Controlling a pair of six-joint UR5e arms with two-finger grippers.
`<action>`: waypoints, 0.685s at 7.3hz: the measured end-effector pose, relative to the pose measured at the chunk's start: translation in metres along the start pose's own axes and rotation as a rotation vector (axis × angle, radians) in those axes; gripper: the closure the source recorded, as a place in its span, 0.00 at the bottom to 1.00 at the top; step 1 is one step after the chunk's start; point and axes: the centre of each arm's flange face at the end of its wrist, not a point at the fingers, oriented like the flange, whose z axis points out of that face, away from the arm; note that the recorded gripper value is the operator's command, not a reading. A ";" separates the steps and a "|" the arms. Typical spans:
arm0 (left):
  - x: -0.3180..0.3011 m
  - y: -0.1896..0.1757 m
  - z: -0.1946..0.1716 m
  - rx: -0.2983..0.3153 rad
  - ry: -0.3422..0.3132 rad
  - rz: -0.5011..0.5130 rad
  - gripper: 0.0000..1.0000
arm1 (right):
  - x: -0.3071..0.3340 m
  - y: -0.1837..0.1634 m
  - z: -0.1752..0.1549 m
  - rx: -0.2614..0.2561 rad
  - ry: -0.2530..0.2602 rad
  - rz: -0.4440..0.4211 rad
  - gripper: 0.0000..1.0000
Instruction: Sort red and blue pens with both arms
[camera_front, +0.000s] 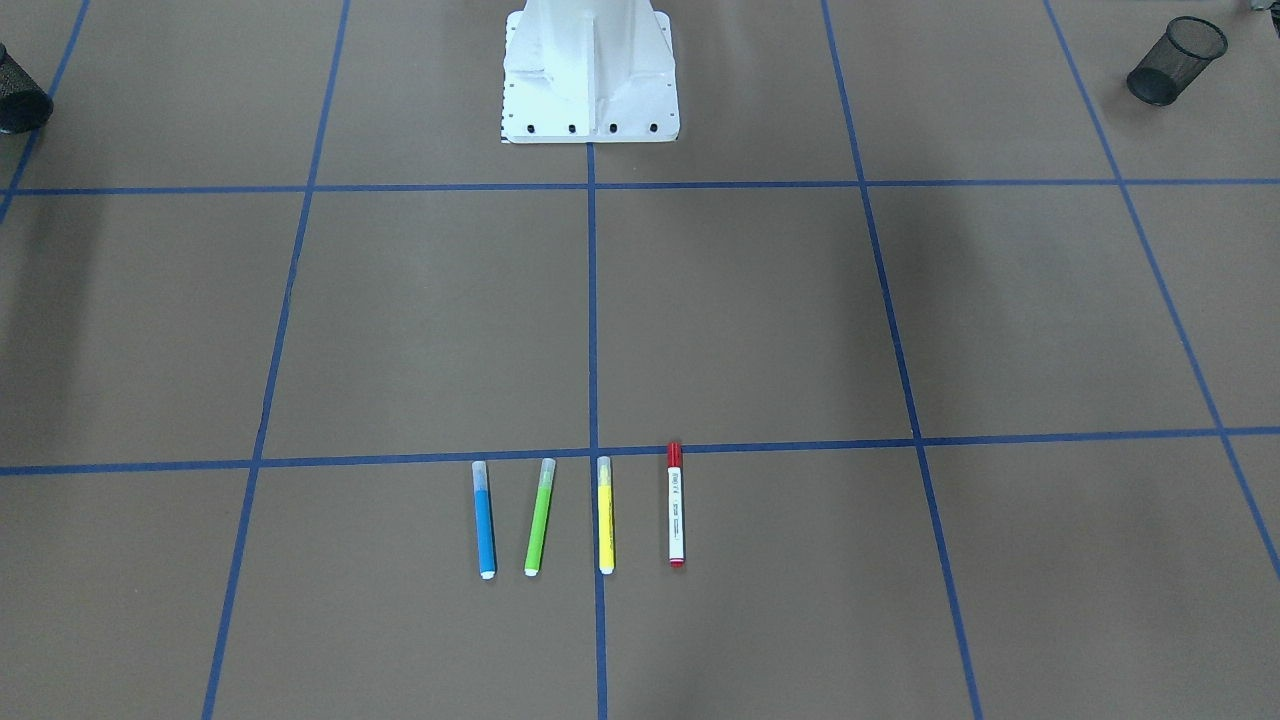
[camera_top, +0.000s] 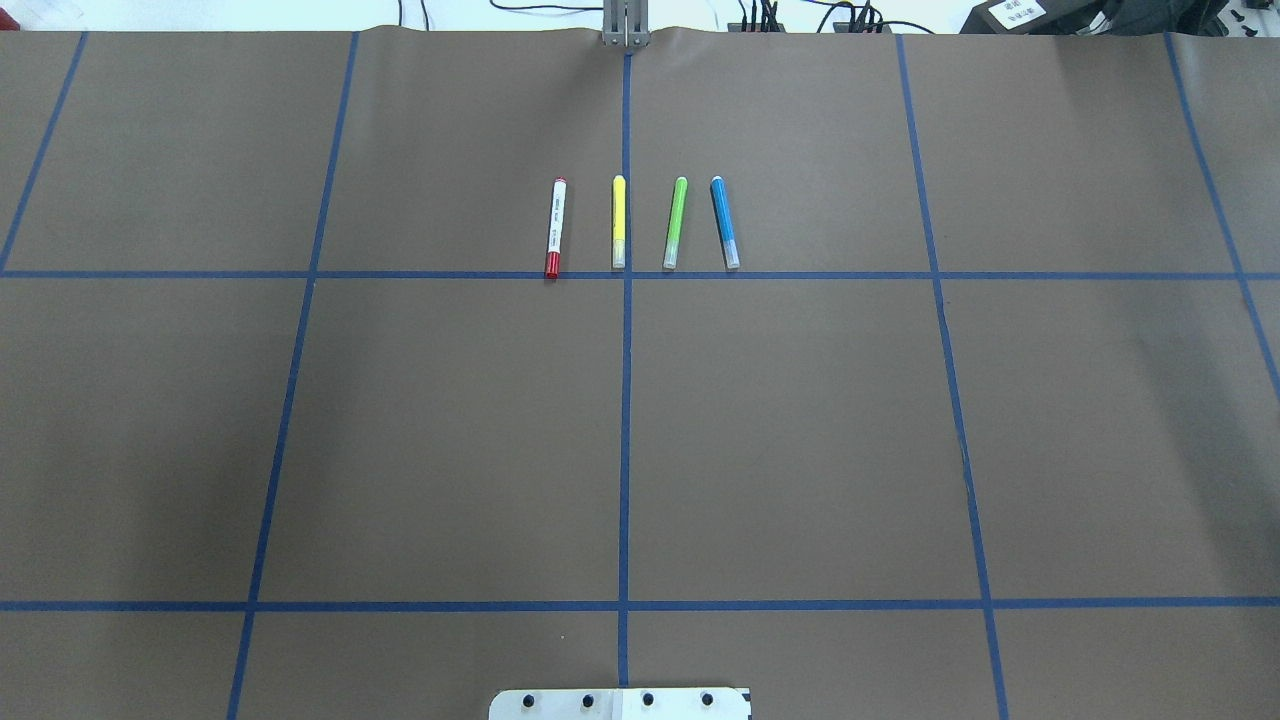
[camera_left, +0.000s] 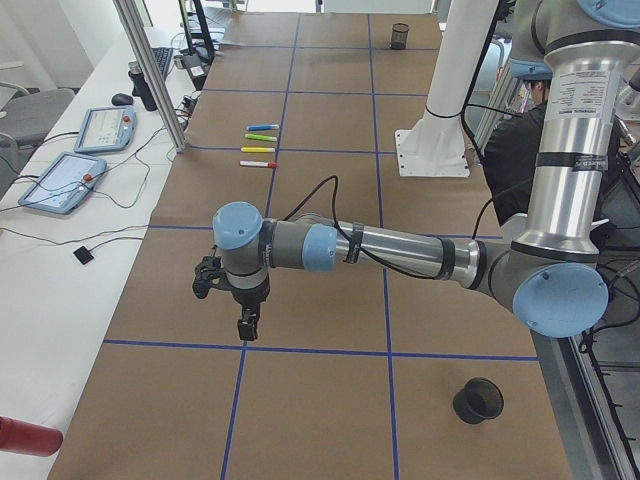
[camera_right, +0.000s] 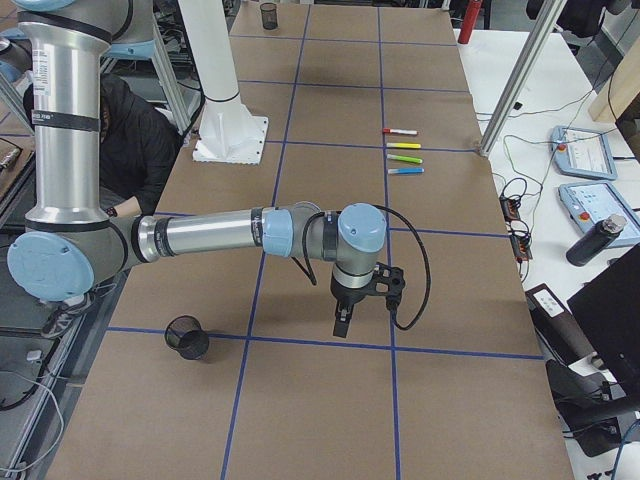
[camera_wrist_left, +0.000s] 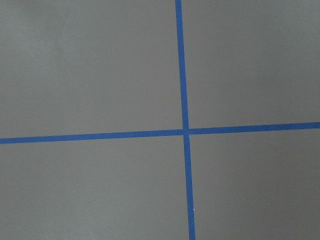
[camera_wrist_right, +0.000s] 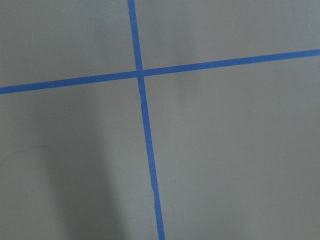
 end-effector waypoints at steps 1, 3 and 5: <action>0.002 -0.001 -0.002 0.003 0.000 0.004 0.00 | 0.000 0.000 0.000 -0.002 -0.001 0.002 0.01; 0.005 -0.001 -0.005 0.009 0.000 0.009 0.00 | -0.001 -0.001 -0.002 0.000 -0.004 0.000 0.01; 0.007 0.001 -0.007 0.014 0.000 0.012 0.00 | -0.001 -0.001 -0.002 0.005 -0.006 -0.003 0.01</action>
